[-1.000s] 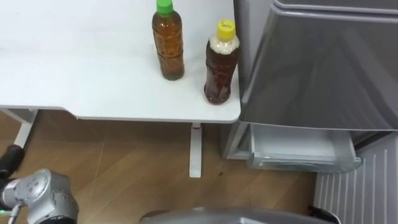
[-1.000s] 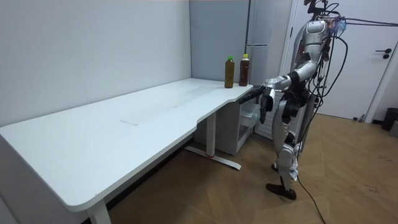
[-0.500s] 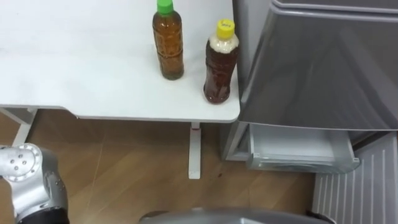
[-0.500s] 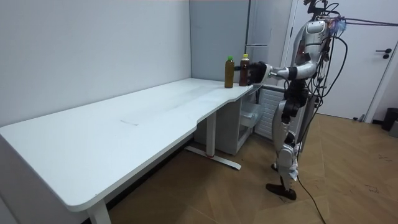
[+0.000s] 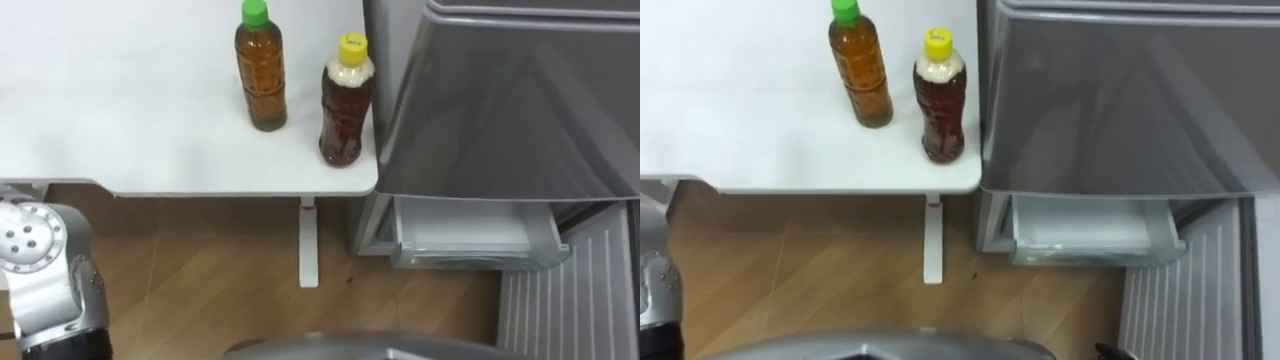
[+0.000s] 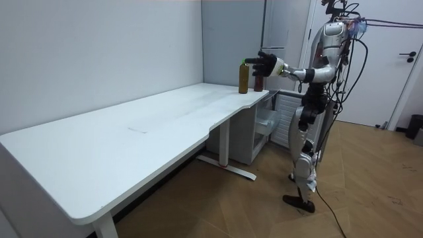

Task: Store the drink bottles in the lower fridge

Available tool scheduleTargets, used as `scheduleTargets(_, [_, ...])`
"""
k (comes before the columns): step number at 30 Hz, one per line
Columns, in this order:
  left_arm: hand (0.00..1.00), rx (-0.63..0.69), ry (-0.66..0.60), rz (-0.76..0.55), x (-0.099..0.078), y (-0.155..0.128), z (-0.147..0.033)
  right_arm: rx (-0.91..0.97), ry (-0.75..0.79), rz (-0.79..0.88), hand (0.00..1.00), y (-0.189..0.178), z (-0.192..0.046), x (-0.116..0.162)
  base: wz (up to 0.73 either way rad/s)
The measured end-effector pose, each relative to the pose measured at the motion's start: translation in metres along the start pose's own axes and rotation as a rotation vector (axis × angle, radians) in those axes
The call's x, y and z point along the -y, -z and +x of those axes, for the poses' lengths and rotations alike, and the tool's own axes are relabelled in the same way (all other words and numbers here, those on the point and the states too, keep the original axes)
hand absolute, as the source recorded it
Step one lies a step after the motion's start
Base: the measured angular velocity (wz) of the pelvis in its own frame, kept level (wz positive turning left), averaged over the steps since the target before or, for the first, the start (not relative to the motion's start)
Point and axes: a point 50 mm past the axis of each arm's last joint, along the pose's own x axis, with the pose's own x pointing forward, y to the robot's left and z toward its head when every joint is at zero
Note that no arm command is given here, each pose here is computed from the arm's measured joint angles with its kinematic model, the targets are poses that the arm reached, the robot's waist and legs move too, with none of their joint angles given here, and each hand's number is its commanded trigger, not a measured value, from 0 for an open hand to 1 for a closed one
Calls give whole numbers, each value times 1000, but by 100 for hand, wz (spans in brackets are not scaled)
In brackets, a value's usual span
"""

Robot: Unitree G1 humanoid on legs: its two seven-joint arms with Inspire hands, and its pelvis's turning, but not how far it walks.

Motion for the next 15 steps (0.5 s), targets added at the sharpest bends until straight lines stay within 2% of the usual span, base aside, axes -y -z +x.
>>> scheduleTargets(11, [0, 40, 430, -64, 45, -20, -7, -8, 7, -8, 0, -2, 0, 4, 0])
scheduleTargets(15, [0, 30, 543, -99, 53, -26, -11, -14, 13, -18, 0, -2, 0, 6, -4])
